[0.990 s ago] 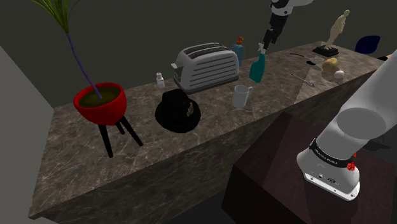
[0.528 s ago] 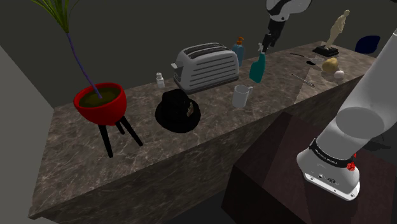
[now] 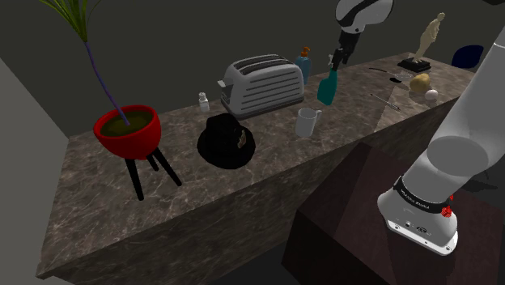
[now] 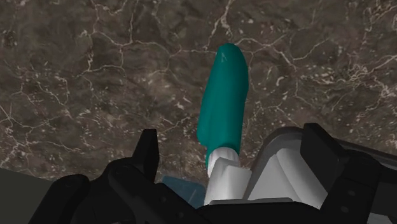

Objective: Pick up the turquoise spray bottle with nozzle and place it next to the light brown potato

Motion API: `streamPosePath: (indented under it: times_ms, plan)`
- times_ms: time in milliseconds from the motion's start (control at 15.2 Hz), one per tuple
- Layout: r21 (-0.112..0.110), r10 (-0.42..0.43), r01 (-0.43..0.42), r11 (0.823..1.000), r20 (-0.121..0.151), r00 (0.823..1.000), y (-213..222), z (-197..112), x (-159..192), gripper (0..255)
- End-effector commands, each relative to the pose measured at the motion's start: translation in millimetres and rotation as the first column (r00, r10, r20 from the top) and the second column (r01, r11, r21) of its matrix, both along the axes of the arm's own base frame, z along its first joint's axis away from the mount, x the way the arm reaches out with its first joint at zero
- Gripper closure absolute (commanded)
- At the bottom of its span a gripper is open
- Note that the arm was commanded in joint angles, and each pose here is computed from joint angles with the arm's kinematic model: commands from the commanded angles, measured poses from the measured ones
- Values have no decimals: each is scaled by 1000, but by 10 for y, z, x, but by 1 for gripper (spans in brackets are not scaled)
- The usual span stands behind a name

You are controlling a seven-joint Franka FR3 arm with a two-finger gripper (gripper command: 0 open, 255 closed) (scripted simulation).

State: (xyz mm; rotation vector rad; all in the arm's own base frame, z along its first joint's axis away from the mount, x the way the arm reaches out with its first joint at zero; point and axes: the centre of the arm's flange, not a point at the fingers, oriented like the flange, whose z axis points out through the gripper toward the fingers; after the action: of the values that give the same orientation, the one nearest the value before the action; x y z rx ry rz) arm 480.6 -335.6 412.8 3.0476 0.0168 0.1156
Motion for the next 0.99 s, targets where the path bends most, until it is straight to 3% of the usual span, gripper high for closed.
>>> streamPosePath:
  times_ms: [0,132,198,924]
  plan:
    - [0,0,0,1000,0,1000,-1,-2,0,0]
    - [0,0,0,1000,0,1000,-1,-2,1,0]
    - [0,0,0,1000,0,1000,-1,-2,1,255]
    - [0,0,0,1000,0,1000,-1,104,0,255]
